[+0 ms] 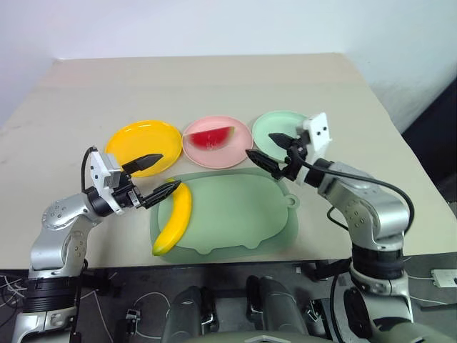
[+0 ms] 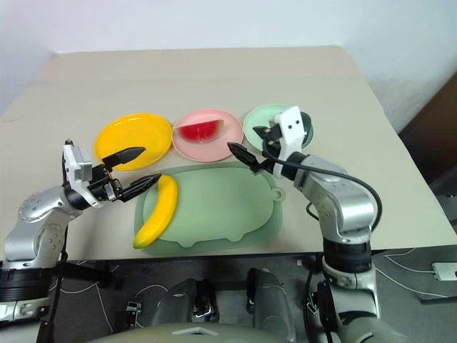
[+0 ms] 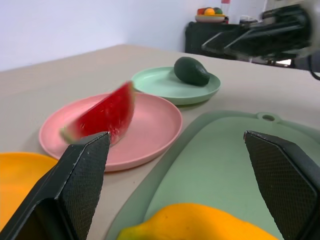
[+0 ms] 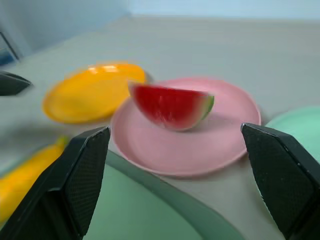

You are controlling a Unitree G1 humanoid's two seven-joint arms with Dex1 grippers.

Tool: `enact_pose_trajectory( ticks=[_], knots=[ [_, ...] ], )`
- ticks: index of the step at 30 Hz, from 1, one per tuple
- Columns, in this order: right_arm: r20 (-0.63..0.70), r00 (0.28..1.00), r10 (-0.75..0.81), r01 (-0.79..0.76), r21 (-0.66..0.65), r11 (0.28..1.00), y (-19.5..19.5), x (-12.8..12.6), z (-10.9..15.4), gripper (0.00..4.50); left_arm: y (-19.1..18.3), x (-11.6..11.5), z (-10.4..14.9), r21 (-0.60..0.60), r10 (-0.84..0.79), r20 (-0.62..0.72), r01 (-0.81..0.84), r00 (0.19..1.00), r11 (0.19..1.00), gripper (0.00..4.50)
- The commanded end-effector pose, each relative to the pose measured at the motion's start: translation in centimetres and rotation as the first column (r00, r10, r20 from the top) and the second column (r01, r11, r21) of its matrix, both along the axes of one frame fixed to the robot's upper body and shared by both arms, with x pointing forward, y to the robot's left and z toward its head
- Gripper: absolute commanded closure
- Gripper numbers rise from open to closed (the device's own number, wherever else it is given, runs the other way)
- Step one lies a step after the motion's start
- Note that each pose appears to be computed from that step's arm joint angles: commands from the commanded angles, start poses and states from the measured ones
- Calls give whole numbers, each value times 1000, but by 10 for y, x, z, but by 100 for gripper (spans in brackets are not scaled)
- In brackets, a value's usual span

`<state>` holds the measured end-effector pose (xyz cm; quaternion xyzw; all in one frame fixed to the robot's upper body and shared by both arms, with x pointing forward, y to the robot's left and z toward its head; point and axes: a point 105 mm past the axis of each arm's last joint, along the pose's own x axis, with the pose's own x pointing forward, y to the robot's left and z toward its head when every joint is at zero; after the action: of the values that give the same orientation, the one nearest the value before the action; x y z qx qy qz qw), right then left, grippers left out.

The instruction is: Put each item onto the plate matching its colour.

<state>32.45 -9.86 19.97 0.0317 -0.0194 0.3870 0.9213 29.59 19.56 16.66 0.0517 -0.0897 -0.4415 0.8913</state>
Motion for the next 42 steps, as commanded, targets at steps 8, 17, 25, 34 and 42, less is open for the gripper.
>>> enact_pose_trajectory(
  ticks=[8,17,25,34,42],
  knots=[
    [107,983,151,-142,-84,986,0,-46,-9,6,4,-21,-2,-4,22,-7,-22,1000,1000,0],
    [68,982,178,-164,-173,971,2,-43,-22,6,-5,-38,-4,-64,52,-96,-58,994,996,0],
    [57,983,174,-161,-177,971,2,-39,-16,6,-32,-35,-14,-61,152,-259,-173,954,983,0],
    [34,992,118,-110,-184,977,-4,-33,-22,6,-50,-27,-37,122,232,-401,-199,886,972,0],
    [17,996,85,-80,-201,976,-10,-31,-31,6,-51,-23,-57,224,268,-497,-177,825,958,0]
  ],
)
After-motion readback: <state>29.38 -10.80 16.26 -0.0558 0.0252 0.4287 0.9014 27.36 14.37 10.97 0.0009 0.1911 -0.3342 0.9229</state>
